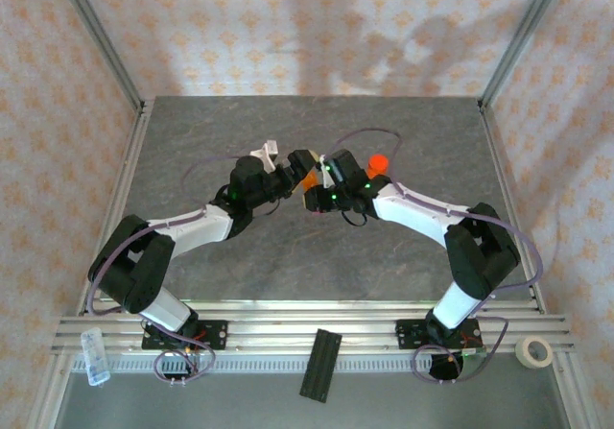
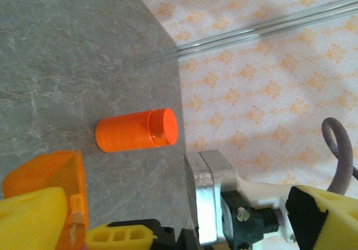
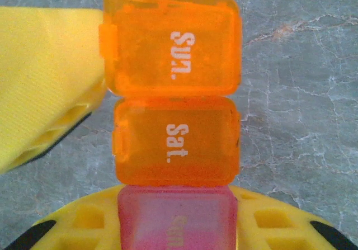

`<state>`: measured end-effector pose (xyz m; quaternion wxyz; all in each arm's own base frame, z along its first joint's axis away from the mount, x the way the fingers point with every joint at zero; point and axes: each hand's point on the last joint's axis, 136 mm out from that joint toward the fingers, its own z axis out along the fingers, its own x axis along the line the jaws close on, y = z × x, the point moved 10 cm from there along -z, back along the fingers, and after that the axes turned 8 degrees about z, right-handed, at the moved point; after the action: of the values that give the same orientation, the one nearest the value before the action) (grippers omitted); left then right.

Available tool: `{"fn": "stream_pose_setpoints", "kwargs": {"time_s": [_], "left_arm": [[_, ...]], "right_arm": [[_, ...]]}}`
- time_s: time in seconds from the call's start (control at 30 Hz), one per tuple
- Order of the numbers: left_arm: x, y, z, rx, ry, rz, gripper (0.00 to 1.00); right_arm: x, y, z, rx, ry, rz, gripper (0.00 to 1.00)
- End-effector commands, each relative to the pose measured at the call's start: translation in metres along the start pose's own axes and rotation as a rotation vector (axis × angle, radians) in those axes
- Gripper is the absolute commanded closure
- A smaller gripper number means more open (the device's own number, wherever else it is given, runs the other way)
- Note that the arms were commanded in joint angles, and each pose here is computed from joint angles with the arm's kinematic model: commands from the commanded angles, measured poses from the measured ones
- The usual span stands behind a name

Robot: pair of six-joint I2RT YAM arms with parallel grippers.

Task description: Sort the pills into containers

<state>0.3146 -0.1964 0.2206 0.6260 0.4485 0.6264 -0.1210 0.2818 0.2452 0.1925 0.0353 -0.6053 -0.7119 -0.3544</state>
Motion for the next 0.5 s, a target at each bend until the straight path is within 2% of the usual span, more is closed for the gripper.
{"fn": "stream_pose_setpoints", "kwargs": {"time_s": [0.0, 0.23, 0.47], "left_arm": [[-0.016, -0.003, 0.002, -0.007, -0.114, -0.008, 0.01], [-0.025, 0.000, -0.005, -0.049, -0.135, -0.008, 0.01], [-0.008, 0.008, -0.037, -0.154, 0.164, 0.094, 0.00]], "right_arm": [[0.007, 0.002, -0.006, -0.035, 0.043, -0.015, 0.71], [0.004, 0.000, -0.004, -0.034, 0.030, -0.011, 0.71], [-0.004, -0.008, 0.001, 0.003, 0.003, -0.029, 0.71]]}}
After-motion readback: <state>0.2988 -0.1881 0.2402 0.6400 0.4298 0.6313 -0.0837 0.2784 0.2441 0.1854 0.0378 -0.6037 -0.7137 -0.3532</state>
